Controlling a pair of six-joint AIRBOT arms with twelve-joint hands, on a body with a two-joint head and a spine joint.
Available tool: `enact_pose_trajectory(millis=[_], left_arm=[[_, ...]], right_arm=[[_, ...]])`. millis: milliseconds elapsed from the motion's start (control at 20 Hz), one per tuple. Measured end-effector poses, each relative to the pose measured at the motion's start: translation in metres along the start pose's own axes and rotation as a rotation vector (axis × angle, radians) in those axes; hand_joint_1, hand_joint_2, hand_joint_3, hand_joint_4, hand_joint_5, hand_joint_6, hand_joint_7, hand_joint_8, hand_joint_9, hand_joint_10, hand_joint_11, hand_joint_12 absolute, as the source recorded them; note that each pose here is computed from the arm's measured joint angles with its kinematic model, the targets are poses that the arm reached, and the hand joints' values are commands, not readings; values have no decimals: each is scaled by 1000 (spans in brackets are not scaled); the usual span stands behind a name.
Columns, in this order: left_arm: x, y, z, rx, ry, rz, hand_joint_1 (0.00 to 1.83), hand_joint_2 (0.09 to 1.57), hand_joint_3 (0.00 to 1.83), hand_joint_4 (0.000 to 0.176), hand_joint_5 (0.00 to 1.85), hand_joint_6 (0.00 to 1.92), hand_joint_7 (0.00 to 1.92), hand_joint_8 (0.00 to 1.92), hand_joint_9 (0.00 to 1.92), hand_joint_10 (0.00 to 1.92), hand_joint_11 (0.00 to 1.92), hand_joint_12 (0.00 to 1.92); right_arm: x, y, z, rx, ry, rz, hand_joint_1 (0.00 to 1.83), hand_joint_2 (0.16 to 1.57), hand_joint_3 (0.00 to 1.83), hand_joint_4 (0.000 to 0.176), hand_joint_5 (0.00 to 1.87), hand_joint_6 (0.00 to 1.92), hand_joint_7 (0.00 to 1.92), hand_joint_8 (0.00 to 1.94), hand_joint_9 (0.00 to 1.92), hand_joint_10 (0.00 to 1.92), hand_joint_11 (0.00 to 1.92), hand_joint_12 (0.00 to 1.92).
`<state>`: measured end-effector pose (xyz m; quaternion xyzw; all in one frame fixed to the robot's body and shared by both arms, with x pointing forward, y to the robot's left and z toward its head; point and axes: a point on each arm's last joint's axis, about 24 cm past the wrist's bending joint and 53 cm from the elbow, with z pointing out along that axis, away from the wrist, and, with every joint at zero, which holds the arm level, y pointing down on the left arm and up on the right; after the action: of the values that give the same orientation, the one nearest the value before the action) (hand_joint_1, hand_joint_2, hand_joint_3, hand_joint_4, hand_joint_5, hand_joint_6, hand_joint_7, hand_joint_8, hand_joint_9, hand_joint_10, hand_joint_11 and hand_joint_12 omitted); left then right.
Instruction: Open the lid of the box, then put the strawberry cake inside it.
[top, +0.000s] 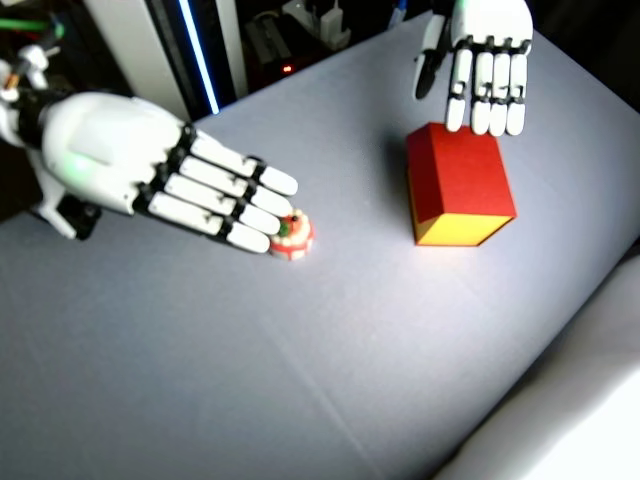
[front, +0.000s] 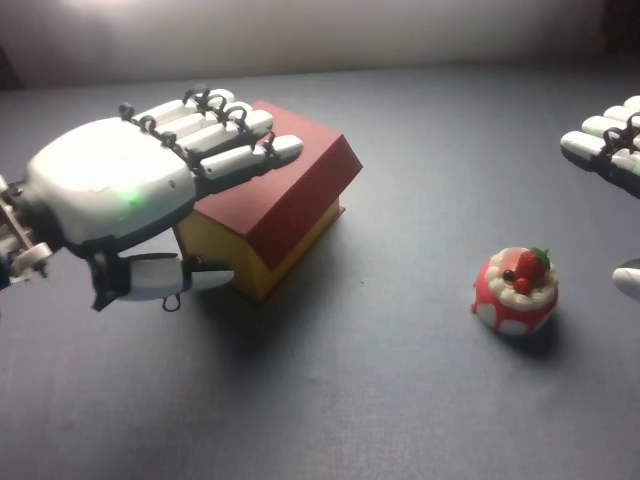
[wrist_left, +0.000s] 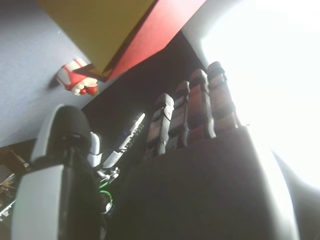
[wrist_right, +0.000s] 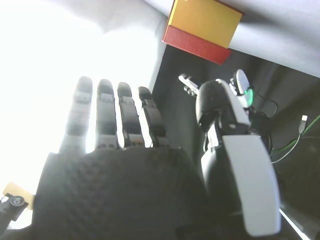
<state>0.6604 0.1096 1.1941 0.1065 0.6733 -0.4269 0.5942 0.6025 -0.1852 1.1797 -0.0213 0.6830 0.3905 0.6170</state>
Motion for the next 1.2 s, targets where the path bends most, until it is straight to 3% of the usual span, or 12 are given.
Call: enact_pose_trajectory(millis=[200,450,550,600,650,800,850,900,950,1000,1050,1200], left_arm=[[3,4,14,-17,1,-6,939,1176,0,176,0,0,0,0,0,0,0,0],[9,14,24,-50,-6,-54,1006,1179,0,176,0,0,0,0,0,0,0,0],[9,17,26,-59,-14,-73,935,1195,1,176,0,0,0,0,0,0,0,0],[9,18,27,-64,-22,-86,811,1227,16,157,0,0,0,0,0,0,0,0],[8,19,26,-65,-32,-97,685,1266,31,152,0,0,0,0,0,0,0,0],[-1,22,23,-68,-79,-130,549,1302,26,175,0,0,0,0,0,0,0,0],[-7,25,22,-72,-109,-150,523,1304,18,125,0,0,0,0,0,0,0,0],[-9,25,21,-72,-118,-155,523,1304,18,125,0,0,0,0,0,0,0,0],[-14,25,19,-68,-146,-167,506,1312,17,108,0,0,0,0,0,0,0,0],[-18,26,18,-65,-164,-175,510,1309,11,117,0,0,0,0,0,0,0,0],[-22,27,16,-66,-185,-186,534,1323,12,142,0,0,0,0,0,0,0,0],[-30,31,12,-69,-222,-209,514,1335,12,159,0,0,0,0,0,0,21,13]], right_arm=[[1,0,0,0,1,4,322,1382,2,0,0,0,0,0,0,0,0,0],[0,-1,0,3,-2,13,324,1382,1,0,0,0,0,0,0,0,0,0],[1,-2,-1,6,0,15,344,1386,2,0,0,0,0,0,0,0,0,0],[1,-3,0,9,-2,16,371,1382,0,0,0,0,0,0,0,0,0,0],[1,-3,0,9,-2,15,367,1382,0,0,0,0,0,0,0,0,0,0],[1,-4,0,11,-5,19,340,1379,0,0,0,0,0,0,0,0,0,0],[1,-4,0,10,-4,19,352,1377,0,0,0,0,0,0,0,0,0,0],[1,-4,0,11,-5,19,352,1377,0,0,0,0,0,0,0,0,0,0],[1,-4,0,12,-6,20,353,1378,0,0,0,0,0,0,0,0,0,0],[1,-4,0,13,-5,20,376,1376,0,0,0,0,0,0,0,0,0,0],[2,-5,-1,15,-3,20,405,1369,0,0,0,0,0,0,0,0,0,0],[2,-6,-1,17,-3,23,407,1369,0,0,0,0,0,0,0,0,0,0]])
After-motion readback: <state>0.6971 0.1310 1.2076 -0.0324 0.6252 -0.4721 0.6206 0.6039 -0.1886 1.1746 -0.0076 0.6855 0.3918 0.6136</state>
